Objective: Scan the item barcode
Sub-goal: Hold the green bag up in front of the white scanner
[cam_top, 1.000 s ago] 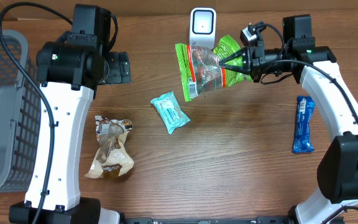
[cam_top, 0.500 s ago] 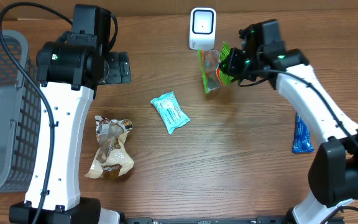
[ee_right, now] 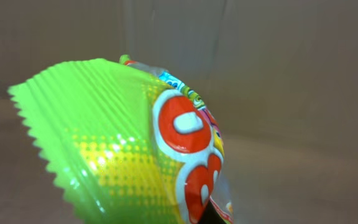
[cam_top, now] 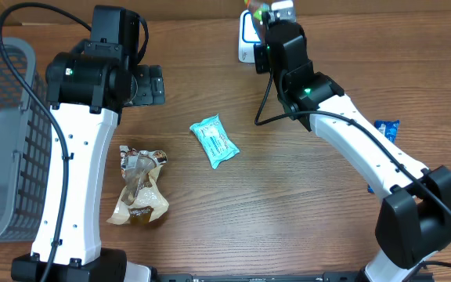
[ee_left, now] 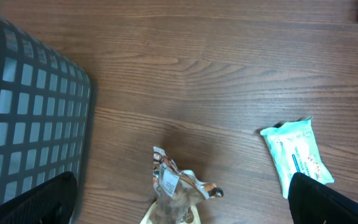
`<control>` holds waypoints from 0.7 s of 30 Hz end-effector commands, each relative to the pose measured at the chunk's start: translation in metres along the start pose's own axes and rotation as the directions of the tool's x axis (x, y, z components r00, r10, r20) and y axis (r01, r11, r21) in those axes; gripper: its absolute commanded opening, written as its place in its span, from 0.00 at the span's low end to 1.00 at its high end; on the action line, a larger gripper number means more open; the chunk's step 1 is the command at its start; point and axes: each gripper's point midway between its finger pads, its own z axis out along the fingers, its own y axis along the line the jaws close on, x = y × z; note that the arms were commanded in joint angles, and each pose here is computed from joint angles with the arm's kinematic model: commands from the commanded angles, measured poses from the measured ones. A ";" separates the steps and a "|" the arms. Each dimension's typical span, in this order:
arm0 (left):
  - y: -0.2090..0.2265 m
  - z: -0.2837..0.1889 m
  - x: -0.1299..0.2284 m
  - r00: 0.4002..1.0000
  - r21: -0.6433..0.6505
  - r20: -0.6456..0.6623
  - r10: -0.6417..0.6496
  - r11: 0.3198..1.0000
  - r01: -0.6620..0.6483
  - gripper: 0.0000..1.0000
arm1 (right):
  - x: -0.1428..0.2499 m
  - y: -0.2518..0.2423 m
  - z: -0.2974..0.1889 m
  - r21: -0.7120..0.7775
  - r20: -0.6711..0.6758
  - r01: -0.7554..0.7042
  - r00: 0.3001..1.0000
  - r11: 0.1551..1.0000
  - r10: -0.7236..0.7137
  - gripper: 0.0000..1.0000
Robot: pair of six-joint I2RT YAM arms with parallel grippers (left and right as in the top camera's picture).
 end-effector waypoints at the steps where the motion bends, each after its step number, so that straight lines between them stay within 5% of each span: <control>1: 0.006 -0.011 -0.005 0.999 -0.007 0.039 0.001 1.000 0.000 0.99 | -0.022 -0.015 0.010 0.101 0.076 0.179 0.979 0.979 -0.187 0.04; 10: 0.006 -0.011 -0.005 0.999 -0.007 0.039 0.001 1.000 0.000 1.00 | -0.017 0.000 0.058 0.154 0.191 0.447 0.862 0.881 -0.470 0.04; 21: 0.006 -0.011 -0.005 0.999 -0.007 0.039 0.001 1.000 0.000 1.00 | -0.018 0.009 0.074 0.174 0.300 0.425 0.837 0.889 -0.458 0.04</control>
